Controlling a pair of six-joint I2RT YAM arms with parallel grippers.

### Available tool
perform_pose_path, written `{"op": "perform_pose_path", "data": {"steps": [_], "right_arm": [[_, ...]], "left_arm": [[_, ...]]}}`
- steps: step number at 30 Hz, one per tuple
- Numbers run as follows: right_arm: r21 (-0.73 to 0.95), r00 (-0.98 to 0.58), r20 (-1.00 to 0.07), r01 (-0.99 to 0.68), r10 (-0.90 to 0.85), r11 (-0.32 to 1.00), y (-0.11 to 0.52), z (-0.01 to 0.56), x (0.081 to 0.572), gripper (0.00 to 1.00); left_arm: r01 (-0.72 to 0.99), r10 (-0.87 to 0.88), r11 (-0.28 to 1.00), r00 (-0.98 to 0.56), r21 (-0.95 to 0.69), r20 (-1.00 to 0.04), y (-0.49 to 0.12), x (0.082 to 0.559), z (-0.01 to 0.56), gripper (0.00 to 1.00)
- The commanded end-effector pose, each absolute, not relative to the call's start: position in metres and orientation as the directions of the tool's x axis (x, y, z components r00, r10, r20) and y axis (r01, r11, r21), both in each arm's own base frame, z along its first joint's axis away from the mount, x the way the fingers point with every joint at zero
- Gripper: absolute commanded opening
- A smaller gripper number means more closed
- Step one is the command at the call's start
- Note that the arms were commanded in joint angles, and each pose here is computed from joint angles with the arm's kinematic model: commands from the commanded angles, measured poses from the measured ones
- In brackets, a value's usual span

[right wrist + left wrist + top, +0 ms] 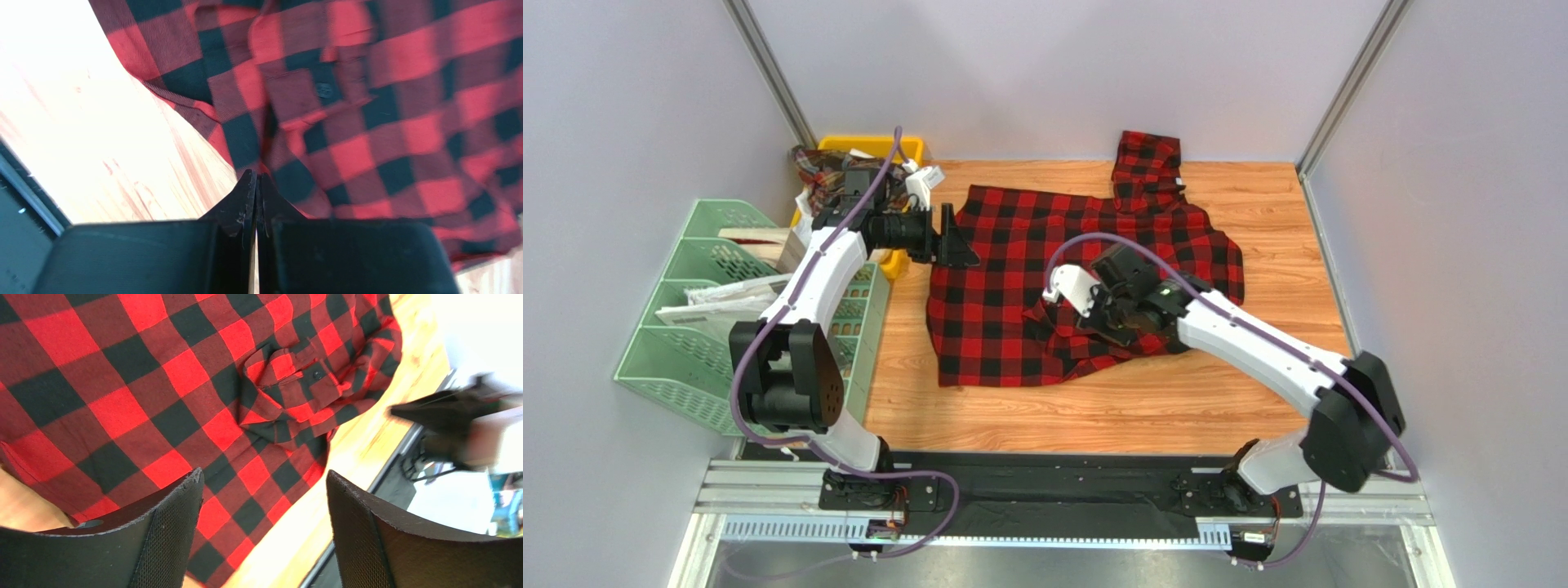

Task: Fold and stack the long sleeve shirts
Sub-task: Flatten the shirt out

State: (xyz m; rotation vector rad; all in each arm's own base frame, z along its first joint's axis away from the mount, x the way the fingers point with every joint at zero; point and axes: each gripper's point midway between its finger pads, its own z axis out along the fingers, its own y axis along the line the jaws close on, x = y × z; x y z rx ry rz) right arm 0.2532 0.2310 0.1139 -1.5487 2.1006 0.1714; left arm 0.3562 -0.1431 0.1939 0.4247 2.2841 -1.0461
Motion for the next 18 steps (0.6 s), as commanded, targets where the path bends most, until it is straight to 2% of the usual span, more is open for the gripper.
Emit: {"op": "perform_pose_path", "data": {"steps": [1, 2, 3, 4, 5, 10, 16, 17, 18], "right_arm": [[-0.2, -0.18, -0.539, -0.921, -0.823, 0.333, 0.22, 0.152, 0.25, 0.12], [-0.192, -0.179, -0.515, -0.929, -0.839, 0.316, 0.215, 0.143, 0.246, 0.24], [-0.185, -0.181, -0.511, -0.931, -0.84, 0.313, 0.215, 0.14, 0.244, 0.48], [-0.165, -0.191, -0.504, -0.936, -0.842, 0.31, 0.216, 0.134, 0.242, 0.53], [-0.151, -0.198, -0.499, -0.939, -0.843, 0.31, 0.217, 0.13, 0.24, 0.55], [-0.136, -0.215, -0.474, -0.94, -0.854, 0.312, 0.222, 0.102, 0.245, 0.53], [-0.139, -0.231, -0.391, -0.942, -0.891, 0.305, 0.218, 0.063, 0.251, 0.47], [-0.135, -0.233, -0.382, -0.943, -0.894, 0.304, 0.218, 0.059, 0.251, 0.45], [-0.135, -0.234, -0.379, -0.943, -0.895, 0.304, 0.217, 0.059, 0.25, 0.39]], "left_arm": [[0.663, 0.142, 0.596, -0.642, -0.453, -0.753, -0.143, 0.357, 0.215, 0.84], [0.713, 0.181, 0.573, -0.591, -0.404, -0.786, -0.143, 0.357, 0.215, 0.87], [0.746, 0.193, 0.544, -0.558, -0.385, -0.807, -0.146, 0.355, 0.218, 0.89], [0.776, 0.209, 0.526, -0.515, -0.348, -0.831, -0.146, 0.352, 0.221, 0.89], [0.815, 0.234, 0.5, -0.452, -0.293, -0.861, -0.146, 0.35, 0.224, 0.98], [0.873, 0.243, 0.482, -0.216, -0.075, -0.946, -0.147, 0.349, 0.251, 0.99], [0.877, 0.251, 0.476, -0.21, -0.069, -0.945, -0.147, 0.349, 0.257, 0.99], [0.881, 0.255, 0.469, -0.208, -0.067, -0.944, -0.147, 0.348, 0.255, 0.99], [0.89, 0.274, 0.455, -0.189, -0.046, -0.943, -0.147, 0.344, 0.252, 0.99]]}}
